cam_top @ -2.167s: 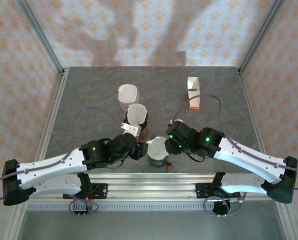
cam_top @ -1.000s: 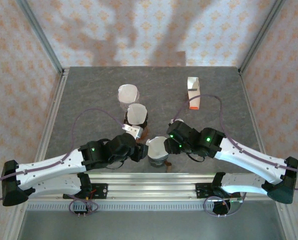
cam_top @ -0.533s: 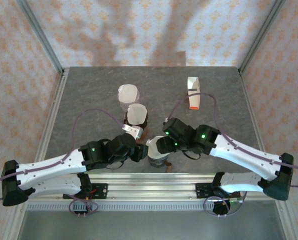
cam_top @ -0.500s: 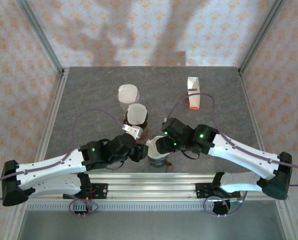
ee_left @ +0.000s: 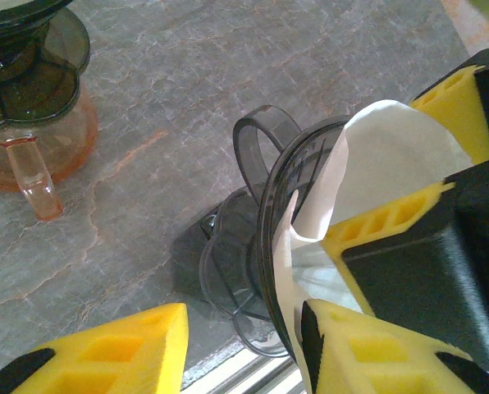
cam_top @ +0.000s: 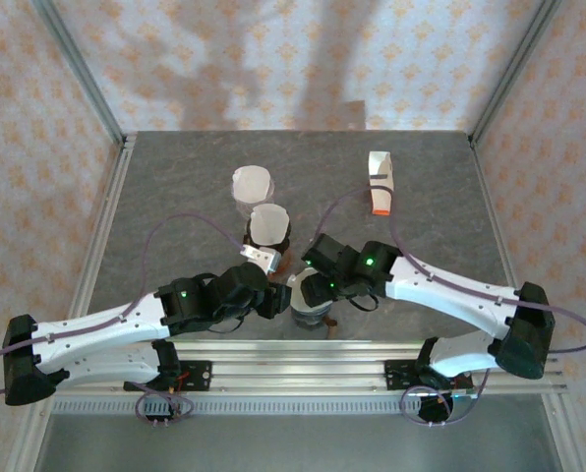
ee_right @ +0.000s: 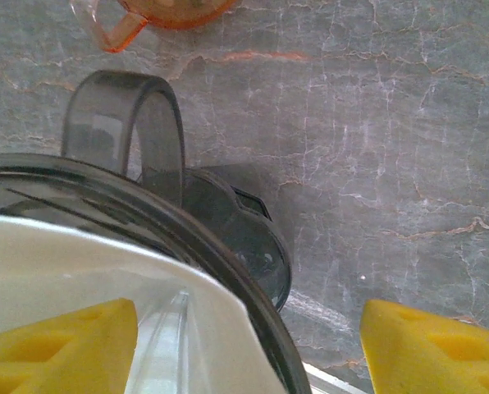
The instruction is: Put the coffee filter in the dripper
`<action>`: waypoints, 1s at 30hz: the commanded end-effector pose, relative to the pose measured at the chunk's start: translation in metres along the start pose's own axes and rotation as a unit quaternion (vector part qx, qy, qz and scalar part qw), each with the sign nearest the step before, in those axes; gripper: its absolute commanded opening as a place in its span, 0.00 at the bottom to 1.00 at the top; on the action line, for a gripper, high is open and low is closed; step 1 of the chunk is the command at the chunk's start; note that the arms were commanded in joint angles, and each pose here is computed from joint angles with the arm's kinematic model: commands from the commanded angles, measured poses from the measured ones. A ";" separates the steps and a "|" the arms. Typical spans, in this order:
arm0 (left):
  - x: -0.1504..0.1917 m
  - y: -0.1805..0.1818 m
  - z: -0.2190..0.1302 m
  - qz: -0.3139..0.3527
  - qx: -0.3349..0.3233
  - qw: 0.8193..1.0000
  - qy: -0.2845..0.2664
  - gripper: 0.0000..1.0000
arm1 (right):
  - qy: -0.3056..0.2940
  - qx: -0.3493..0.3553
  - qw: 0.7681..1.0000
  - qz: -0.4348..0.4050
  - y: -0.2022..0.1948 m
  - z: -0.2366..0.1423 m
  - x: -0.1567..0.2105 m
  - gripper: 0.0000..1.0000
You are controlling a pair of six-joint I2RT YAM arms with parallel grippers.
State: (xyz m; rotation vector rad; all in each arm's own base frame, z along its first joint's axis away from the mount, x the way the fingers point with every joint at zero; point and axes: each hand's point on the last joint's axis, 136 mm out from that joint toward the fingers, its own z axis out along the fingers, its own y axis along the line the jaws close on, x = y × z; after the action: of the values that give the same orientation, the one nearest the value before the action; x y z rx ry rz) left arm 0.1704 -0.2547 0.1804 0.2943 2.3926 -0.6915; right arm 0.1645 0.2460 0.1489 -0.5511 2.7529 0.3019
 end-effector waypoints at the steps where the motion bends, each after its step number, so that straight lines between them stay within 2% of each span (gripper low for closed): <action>1: 0.003 0.004 0.000 -0.002 -0.008 1.000 0.000 0.42 | 0.005 0.014 1.000 -0.008 -0.004 -0.002 -0.004 0.72; 21: 0.005 0.004 0.004 -0.008 -0.007 1.000 0.001 0.44 | 0.032 0.033 0.999 -0.012 -0.010 0.031 0.004 0.72; 30: -0.004 -0.001 -0.005 -0.030 0.022 0.999 -0.030 0.56 | 0.040 0.039 0.998 -0.013 -0.013 0.037 0.010 0.72</action>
State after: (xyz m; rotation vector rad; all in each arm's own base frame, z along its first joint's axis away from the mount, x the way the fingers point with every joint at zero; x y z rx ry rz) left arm 0.1694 -0.2528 0.1772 0.2547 2.3874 -0.7212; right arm 0.1698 0.2477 0.1227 -0.5766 2.8073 0.2293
